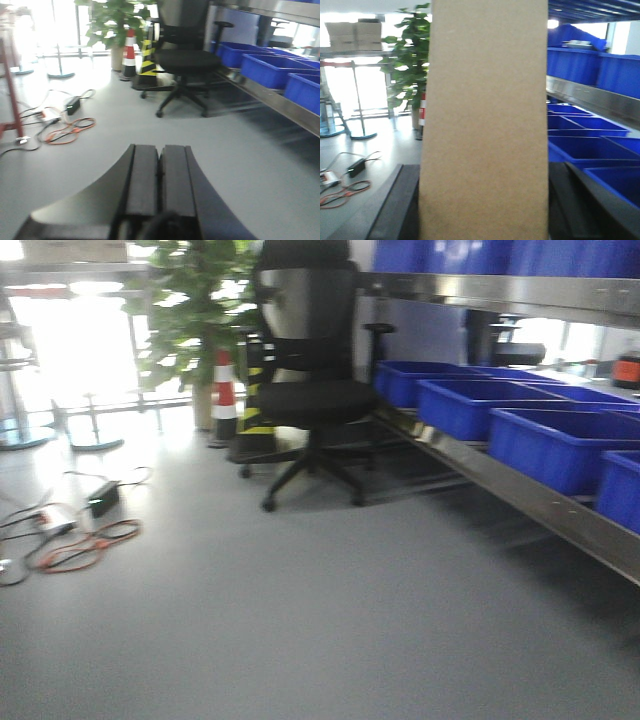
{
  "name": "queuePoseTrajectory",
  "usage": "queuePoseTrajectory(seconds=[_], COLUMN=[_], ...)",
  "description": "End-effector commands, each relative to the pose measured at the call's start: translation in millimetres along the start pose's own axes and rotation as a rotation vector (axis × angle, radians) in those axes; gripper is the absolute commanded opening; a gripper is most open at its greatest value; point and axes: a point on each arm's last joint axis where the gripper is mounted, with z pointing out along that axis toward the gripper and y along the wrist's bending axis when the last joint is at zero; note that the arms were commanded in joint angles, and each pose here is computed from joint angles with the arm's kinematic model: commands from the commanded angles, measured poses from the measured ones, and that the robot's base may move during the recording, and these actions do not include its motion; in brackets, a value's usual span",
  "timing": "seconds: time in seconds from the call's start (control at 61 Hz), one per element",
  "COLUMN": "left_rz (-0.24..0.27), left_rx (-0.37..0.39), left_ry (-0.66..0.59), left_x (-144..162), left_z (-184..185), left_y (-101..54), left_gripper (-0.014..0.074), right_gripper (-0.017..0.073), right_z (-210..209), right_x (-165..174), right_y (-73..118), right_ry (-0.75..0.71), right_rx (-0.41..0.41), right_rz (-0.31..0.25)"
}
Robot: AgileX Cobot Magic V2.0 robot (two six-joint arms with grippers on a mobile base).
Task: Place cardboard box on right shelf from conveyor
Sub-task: 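Drive up to the steel shelf rack with blue bins, box held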
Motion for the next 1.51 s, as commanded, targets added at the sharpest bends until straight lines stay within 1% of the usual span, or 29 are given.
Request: queuePoseTrajectory(seconds=[0.0,1.492], left_rz=[-0.006,-0.006], left_rx=[-0.003,-0.003], left_ry=[-0.084,-0.084], left_x=[-6.0,-6.0], left_z=[-0.4,-0.4], left_y=[0.3,0.3], left_gripper=[-0.0116,-0.0116], right_gripper=[0.0069,0.0069], right_z=[-1.3,-1.3], right_x=[-17.7,-17.7], right_y=[0.3,0.3], right_ry=[-0.123,-0.123], right_rx=[0.006,0.006], right_rz=[-0.002,-0.002])
